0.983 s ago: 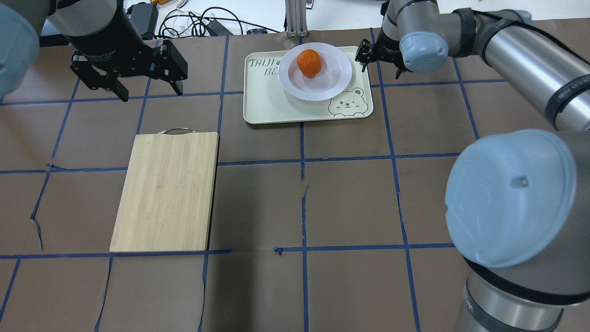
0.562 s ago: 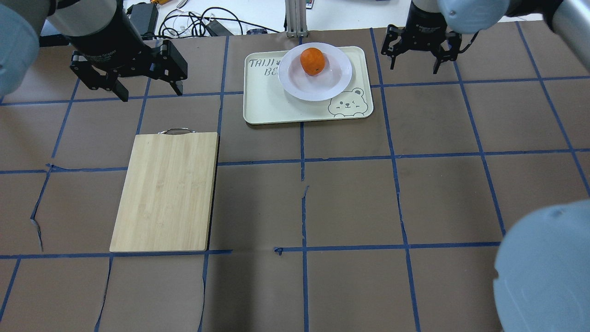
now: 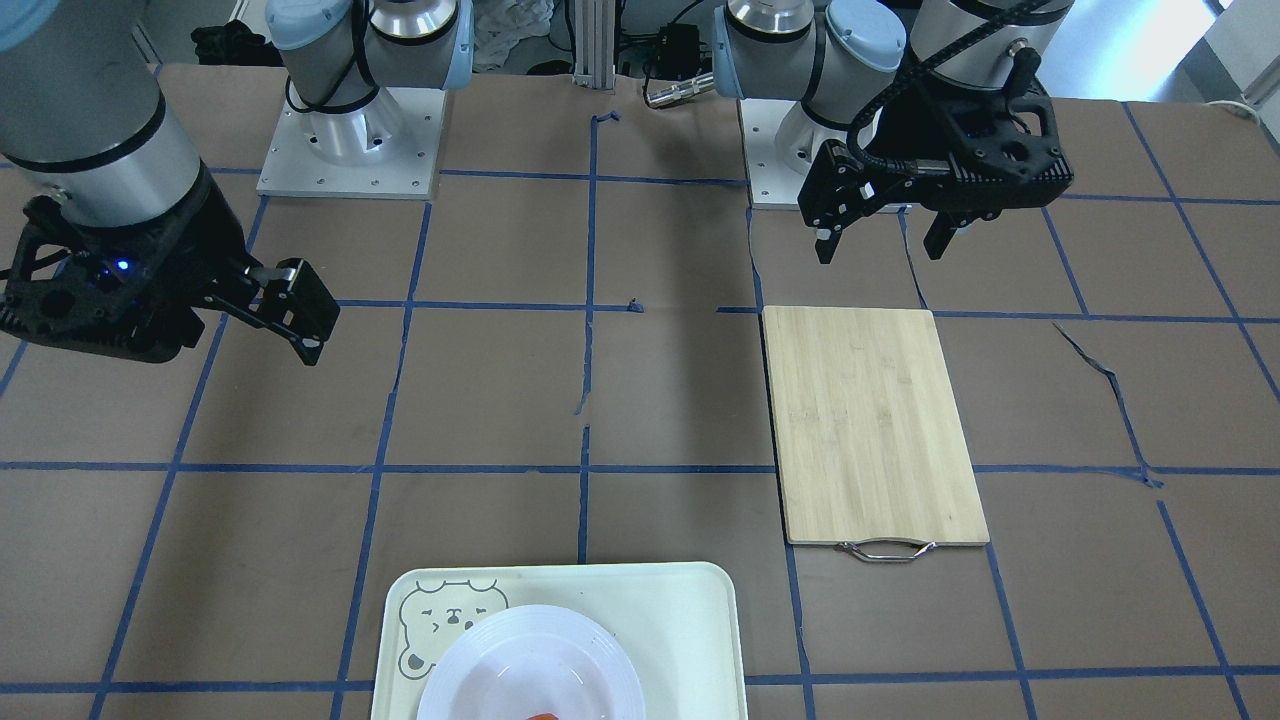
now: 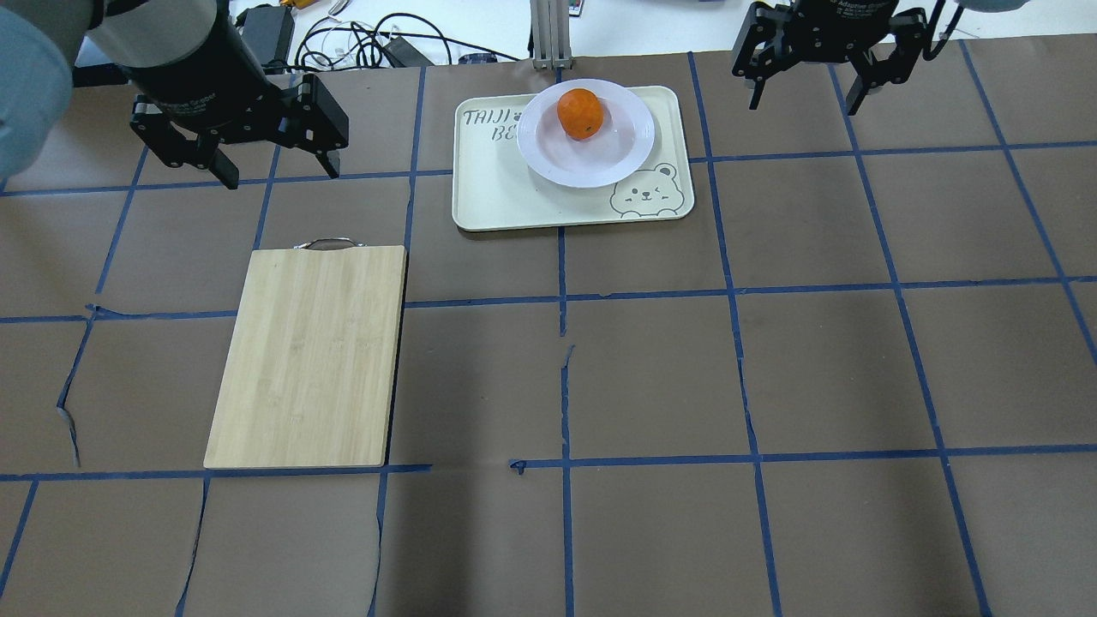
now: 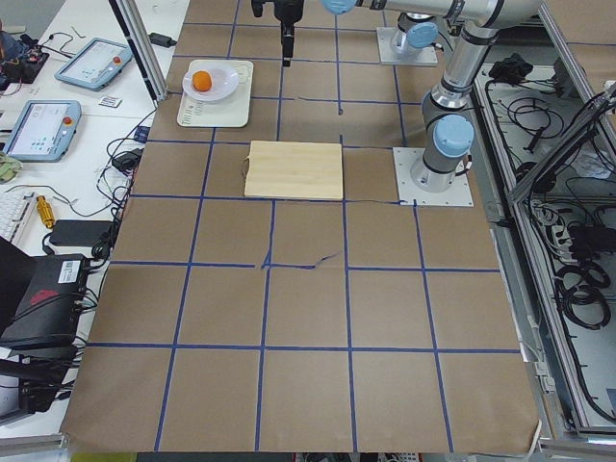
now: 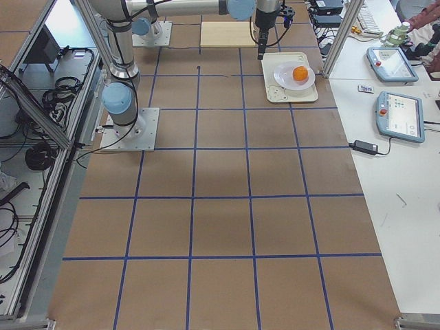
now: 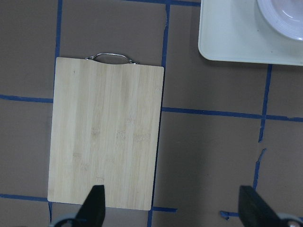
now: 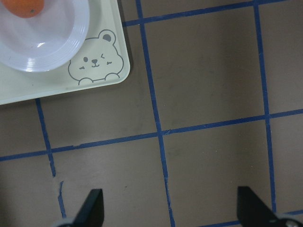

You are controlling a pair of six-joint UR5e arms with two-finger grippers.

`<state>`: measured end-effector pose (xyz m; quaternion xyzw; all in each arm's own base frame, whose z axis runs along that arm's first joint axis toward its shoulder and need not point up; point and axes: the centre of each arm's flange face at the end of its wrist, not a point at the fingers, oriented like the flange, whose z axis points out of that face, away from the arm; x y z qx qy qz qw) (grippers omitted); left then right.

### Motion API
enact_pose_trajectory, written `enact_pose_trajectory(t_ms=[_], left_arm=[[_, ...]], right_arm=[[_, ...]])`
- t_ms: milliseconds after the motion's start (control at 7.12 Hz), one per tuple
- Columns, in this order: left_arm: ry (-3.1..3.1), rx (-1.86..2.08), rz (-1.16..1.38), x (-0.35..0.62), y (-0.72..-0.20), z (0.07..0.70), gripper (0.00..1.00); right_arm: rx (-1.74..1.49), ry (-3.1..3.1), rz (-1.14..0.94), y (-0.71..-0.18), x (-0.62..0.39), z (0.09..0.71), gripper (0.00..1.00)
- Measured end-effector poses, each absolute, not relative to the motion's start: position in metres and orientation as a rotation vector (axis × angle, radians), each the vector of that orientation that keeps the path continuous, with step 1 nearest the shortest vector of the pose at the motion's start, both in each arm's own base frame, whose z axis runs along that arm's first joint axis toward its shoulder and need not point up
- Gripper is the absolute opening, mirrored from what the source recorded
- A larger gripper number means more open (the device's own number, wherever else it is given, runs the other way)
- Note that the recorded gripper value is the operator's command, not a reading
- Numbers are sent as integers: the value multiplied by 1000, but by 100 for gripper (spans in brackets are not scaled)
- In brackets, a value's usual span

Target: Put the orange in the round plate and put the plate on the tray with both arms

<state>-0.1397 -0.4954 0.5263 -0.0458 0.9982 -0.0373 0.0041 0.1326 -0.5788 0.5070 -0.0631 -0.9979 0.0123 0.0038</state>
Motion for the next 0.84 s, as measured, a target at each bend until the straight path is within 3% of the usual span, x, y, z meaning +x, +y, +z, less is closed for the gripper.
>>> enact_pose_trajectory(t_ms=[843], left_arm=[[3128, -143, -114, -140, -495, 526, 100]], right_arm=[[-79, -3151, 63, -558, 132, 523, 100]])
